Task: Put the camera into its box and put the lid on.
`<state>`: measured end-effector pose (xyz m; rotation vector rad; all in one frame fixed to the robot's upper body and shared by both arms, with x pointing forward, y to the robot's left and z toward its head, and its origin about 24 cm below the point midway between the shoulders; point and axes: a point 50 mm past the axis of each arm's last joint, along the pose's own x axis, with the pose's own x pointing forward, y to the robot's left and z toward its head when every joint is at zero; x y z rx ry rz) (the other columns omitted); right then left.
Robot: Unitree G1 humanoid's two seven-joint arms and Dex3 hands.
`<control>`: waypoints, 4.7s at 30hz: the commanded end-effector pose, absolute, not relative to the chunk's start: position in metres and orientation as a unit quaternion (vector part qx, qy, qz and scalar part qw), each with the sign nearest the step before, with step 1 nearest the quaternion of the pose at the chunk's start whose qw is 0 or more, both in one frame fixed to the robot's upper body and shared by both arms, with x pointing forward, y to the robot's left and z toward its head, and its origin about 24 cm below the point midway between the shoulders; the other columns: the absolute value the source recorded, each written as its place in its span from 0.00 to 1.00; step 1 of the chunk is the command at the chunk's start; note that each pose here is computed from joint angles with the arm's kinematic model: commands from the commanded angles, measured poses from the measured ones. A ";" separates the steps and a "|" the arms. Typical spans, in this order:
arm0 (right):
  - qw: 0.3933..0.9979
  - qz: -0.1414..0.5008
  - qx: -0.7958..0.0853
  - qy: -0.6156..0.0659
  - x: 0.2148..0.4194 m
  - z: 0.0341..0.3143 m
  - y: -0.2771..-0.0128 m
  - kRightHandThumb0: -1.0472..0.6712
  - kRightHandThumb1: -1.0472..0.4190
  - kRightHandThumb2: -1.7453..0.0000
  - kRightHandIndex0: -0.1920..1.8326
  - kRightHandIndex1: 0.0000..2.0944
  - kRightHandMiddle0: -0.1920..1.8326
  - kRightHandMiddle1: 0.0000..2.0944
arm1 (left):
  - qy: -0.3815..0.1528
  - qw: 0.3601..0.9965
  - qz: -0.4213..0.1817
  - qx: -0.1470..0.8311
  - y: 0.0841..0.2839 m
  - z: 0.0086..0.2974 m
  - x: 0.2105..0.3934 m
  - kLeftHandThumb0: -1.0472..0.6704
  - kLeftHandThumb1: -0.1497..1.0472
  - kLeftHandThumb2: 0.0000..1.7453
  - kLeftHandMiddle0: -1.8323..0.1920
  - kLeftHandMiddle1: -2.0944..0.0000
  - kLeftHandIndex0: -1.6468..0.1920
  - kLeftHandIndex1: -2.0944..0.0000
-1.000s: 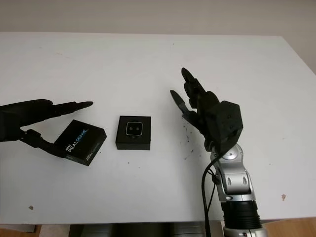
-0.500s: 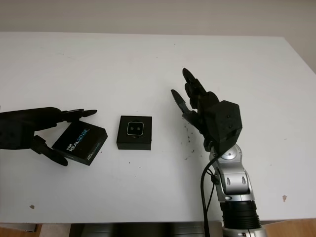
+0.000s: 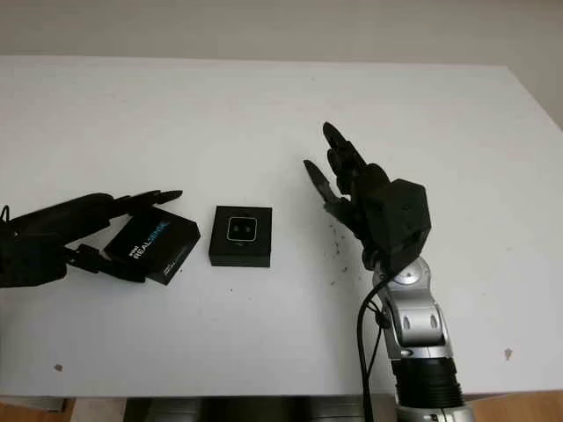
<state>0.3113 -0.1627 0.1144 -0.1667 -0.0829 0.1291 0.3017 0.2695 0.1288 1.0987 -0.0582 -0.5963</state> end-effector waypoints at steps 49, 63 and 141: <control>0.993 0.075 -0.089 -0.034 0.308 0.106 -0.156 0.22 0.00 0.81 0.15 0.03 0.17 0.04 | -0.064 0.921 -0.078 0.376 0.230 0.182 0.317 0.42 0.91 0.03 0.74 0.10 0.78 0.17; 0.992 0.074 -0.095 -0.033 0.307 0.102 -0.153 0.20 0.00 0.80 0.17 0.03 0.18 0.05 | -0.040 0.945 -0.188 0.266 0.215 0.205 0.317 0.42 0.88 0.03 0.66 0.08 0.72 0.18; 0.995 0.071 -0.070 -0.023 0.307 0.095 -0.136 0.21 0.00 0.81 0.16 0.02 0.18 0.04 | 0.020 0.930 -0.193 0.313 0.166 0.173 0.329 0.45 0.92 0.03 0.68 0.08 0.75 0.16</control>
